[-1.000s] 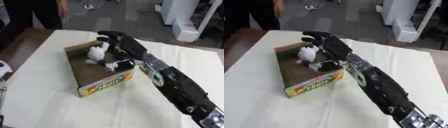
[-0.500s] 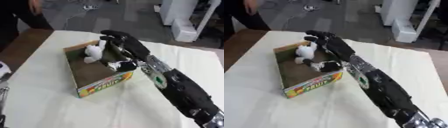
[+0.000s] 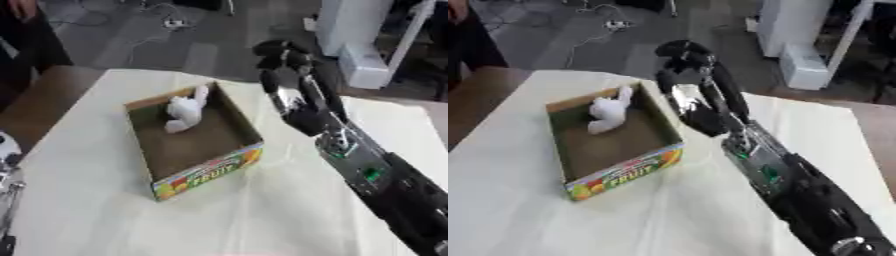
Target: Pick up objects on the table and place them in the box.
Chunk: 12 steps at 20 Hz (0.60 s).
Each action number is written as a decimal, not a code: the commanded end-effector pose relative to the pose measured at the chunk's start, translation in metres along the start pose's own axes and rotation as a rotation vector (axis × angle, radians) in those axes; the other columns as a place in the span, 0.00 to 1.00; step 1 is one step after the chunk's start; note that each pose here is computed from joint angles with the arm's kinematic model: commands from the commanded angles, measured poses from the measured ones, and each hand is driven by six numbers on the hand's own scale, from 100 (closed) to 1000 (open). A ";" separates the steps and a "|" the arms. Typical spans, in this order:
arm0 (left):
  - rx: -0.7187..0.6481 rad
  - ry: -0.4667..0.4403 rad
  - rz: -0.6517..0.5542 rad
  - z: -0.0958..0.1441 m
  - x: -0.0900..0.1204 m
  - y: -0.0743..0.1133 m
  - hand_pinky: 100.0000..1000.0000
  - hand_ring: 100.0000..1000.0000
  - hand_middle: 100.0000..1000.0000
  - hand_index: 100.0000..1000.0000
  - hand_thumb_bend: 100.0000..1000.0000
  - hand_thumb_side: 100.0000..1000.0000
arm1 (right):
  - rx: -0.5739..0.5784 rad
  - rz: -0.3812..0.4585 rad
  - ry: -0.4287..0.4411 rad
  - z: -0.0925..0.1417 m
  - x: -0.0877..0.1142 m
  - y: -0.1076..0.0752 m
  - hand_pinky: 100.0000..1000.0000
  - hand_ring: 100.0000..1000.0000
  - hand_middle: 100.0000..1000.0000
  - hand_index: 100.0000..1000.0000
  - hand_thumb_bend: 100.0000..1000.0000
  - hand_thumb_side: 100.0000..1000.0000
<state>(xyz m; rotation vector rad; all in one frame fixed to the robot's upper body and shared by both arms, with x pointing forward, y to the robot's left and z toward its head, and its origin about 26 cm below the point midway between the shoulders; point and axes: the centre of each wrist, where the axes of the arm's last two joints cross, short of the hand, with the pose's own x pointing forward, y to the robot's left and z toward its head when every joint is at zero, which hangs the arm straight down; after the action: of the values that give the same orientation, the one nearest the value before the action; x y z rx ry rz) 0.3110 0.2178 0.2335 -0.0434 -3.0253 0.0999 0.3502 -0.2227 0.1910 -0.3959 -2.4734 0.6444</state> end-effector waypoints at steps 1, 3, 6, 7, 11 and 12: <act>-0.022 -0.024 -0.015 -0.006 0.004 0.004 0.69 0.64 0.75 0.82 0.16 0.69 | -0.141 -0.099 -0.036 0.004 0.035 -0.033 0.52 0.56 0.69 0.76 0.15 0.93; -0.027 -0.022 -0.025 -0.005 0.004 0.005 0.69 0.64 0.75 0.82 0.16 0.69 | -0.223 -0.141 -0.020 0.018 0.040 -0.038 0.52 0.56 0.68 0.75 0.13 0.93; -0.034 -0.022 -0.039 -0.003 0.004 0.008 0.69 0.64 0.75 0.82 0.15 0.69 | -0.339 -0.174 0.000 0.044 0.034 -0.038 0.51 0.55 0.67 0.75 0.11 0.93; -0.036 -0.022 -0.043 -0.003 0.004 0.009 0.69 0.63 0.75 0.81 0.15 0.69 | -0.368 -0.177 0.001 0.053 0.031 -0.037 0.51 0.55 0.66 0.75 0.10 0.93; -0.062 -0.013 -0.052 0.001 0.005 0.010 0.68 0.61 0.73 0.81 0.14 0.70 | -0.534 -0.191 0.003 0.080 0.024 -0.031 0.48 0.53 0.64 0.73 0.05 0.93; -0.076 -0.008 -0.051 0.003 0.005 0.010 0.67 0.60 0.72 0.81 0.14 0.70 | -0.589 -0.187 -0.010 0.082 0.024 -0.031 0.47 0.52 0.62 0.72 0.03 0.93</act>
<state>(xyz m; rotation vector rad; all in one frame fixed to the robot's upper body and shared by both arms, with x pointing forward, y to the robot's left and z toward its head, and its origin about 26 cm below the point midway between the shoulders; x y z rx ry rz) 0.3090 0.2257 0.2236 0.0151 -3.0044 0.0313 0.2807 -0.2666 0.1499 -0.3506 -2.5737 -0.1056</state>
